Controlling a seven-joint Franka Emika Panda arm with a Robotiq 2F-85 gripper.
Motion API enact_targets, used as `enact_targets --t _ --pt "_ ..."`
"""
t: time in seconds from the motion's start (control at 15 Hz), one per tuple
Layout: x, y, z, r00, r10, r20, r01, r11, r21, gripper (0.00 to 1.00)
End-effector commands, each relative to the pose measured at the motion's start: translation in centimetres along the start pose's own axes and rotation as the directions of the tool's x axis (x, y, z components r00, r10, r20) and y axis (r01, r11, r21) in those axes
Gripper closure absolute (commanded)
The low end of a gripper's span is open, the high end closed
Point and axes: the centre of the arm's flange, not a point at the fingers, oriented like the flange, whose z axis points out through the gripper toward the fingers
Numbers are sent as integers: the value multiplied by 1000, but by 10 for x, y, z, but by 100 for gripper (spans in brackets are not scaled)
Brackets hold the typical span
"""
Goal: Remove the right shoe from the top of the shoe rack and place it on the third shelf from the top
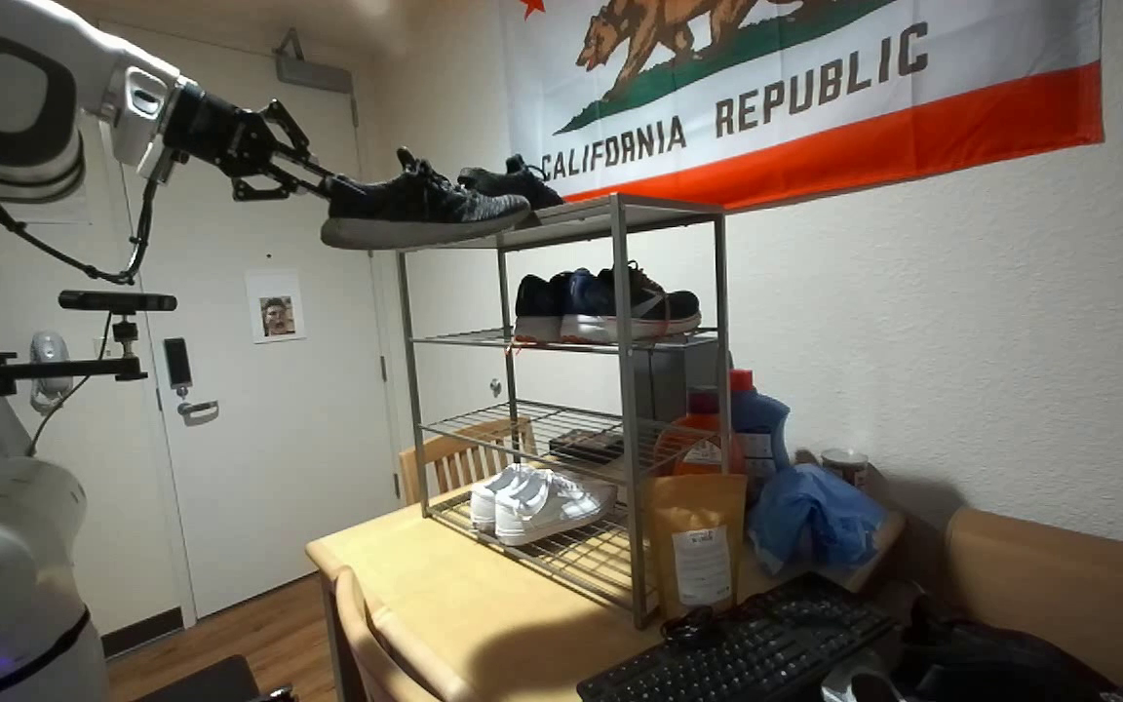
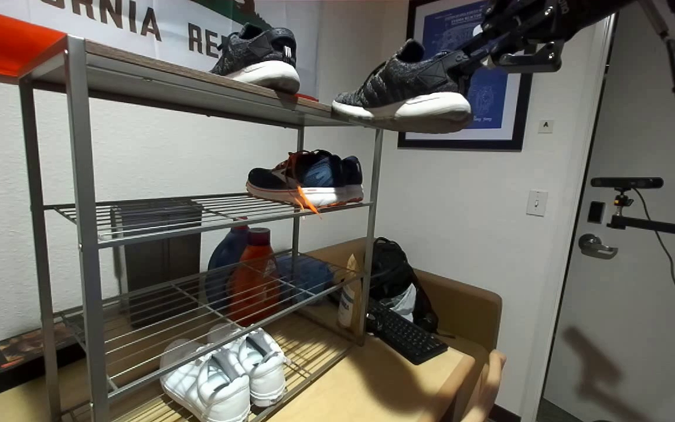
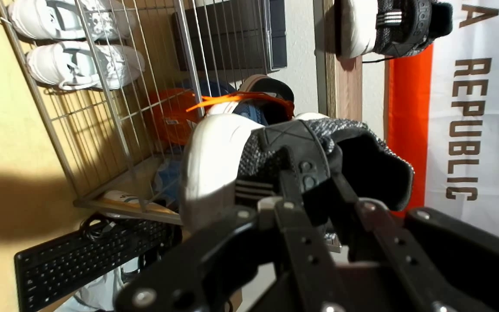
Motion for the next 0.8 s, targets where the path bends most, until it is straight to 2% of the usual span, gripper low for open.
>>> enact_targets --t 0.0,0.73 --pt "3 5 -9 1000 0 22 0 1000 -8 94" --pt "7 5 -5 1000 14 12 -14 1000 -28 94"
